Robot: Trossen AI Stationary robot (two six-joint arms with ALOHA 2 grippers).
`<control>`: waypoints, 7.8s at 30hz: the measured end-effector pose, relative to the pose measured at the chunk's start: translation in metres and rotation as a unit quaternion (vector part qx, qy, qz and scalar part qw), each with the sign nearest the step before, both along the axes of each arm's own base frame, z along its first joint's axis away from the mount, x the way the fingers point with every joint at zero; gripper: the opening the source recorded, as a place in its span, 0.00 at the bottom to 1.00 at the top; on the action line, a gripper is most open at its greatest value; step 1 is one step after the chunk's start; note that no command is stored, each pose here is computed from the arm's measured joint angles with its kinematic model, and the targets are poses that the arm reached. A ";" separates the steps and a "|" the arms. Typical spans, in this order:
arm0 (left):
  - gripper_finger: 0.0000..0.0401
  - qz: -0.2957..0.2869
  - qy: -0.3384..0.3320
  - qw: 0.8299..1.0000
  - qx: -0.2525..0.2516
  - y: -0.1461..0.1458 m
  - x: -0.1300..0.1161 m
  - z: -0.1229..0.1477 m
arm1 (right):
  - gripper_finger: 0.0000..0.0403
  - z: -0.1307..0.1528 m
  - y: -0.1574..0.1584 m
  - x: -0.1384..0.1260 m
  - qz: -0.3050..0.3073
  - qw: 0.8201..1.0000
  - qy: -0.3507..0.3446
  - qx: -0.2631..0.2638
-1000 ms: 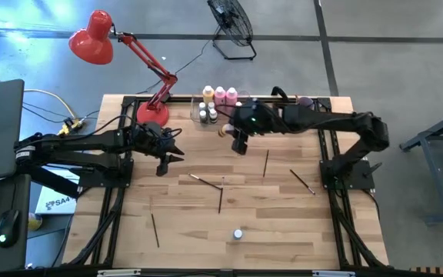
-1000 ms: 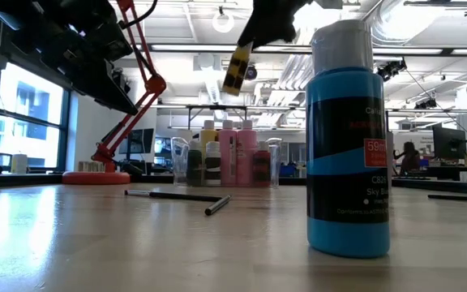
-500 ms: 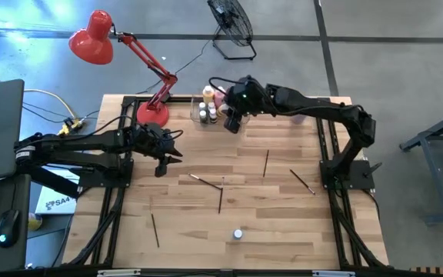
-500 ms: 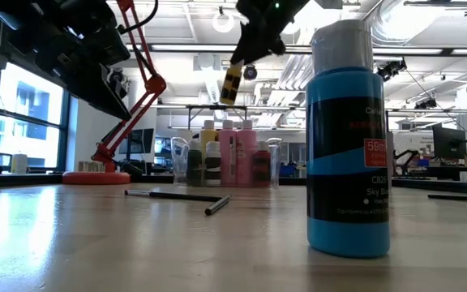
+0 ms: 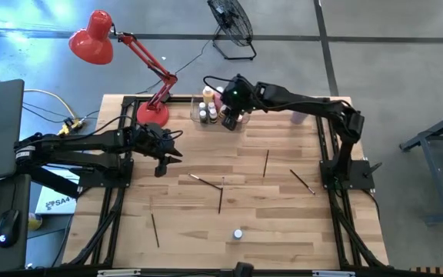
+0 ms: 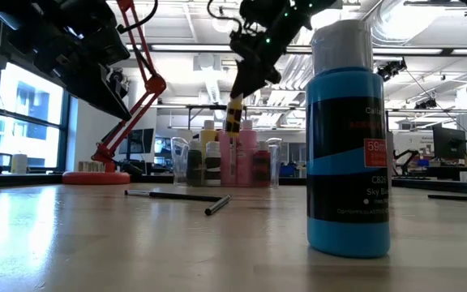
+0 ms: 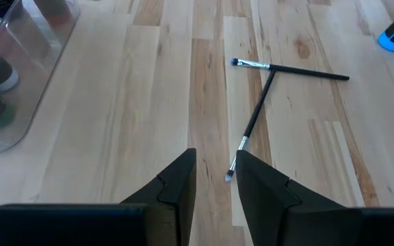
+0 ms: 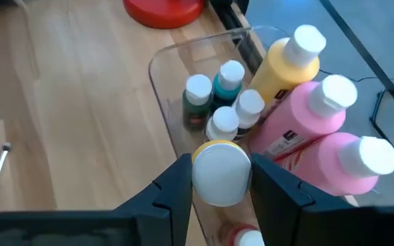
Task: Pick & Place Paint Supplies
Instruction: Put the small yellow paint bottle into the transparent bin
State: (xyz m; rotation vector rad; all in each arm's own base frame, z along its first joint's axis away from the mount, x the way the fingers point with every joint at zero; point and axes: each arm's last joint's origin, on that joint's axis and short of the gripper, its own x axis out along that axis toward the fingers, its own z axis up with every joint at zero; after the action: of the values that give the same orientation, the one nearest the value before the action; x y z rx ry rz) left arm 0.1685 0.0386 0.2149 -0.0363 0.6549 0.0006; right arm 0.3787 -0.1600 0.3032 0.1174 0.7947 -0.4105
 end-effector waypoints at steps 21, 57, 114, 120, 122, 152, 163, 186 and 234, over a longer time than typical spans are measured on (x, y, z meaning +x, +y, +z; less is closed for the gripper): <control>0.25 0.000 0.002 1.000 0.000 0.000 0.000 0.000 | 0.30 -0.042 -0.029 0.012 -0.026 0.999 0.031 0.013; 0.25 -0.002 0.001 1.000 -0.001 0.000 0.000 0.000 | 0.30 -0.078 -0.044 0.014 -0.042 0.994 0.067 0.071; 0.25 -0.001 0.016 1.000 -0.006 -0.001 -0.002 -0.003 | 0.42 -0.002 -0.005 0.024 0.019 0.992 0.104 0.062; 0.25 0.000 0.005 1.000 -0.004 0.000 -0.001 -0.001 | 0.27 -0.008 0.010 0.018 0.024 0.983 0.172 0.062; 0.25 0.001 -0.005 1.000 -0.002 0.000 0.001 0.001 | 0.20 -0.009 0.016 0.017 0.029 0.979 0.200 0.038; 0.25 0.031 -0.047 0.998 0.018 0.003 0.005 0.008 | 0.01 -0.008 -0.004 0.032 0.126 0.987 0.102 -0.009; 0.25 0.066 -0.042 0.996 0.050 0.006 0.005 0.008 | 0.01 -0.026 0.015 0.037 0.116 0.983 0.141 -0.019; 0.25 0.078 -0.044 0.995 0.035 0.006 0.005 0.008 | 0.01 -0.051 0.011 0.047 0.055 0.994 0.090 -0.027; 0.25 0.091 -0.038 0.994 0.043 0.007 0.005 0.008 | 0.01 -0.096 0.012 0.052 -0.180 0.976 0.119 -0.031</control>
State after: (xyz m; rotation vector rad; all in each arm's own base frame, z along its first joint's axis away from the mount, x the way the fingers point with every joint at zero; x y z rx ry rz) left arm 0.1731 0.0454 0.2227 -0.0127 0.5733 0.2013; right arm 0.4308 -0.1478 0.2076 0.1575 1.0002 -0.8031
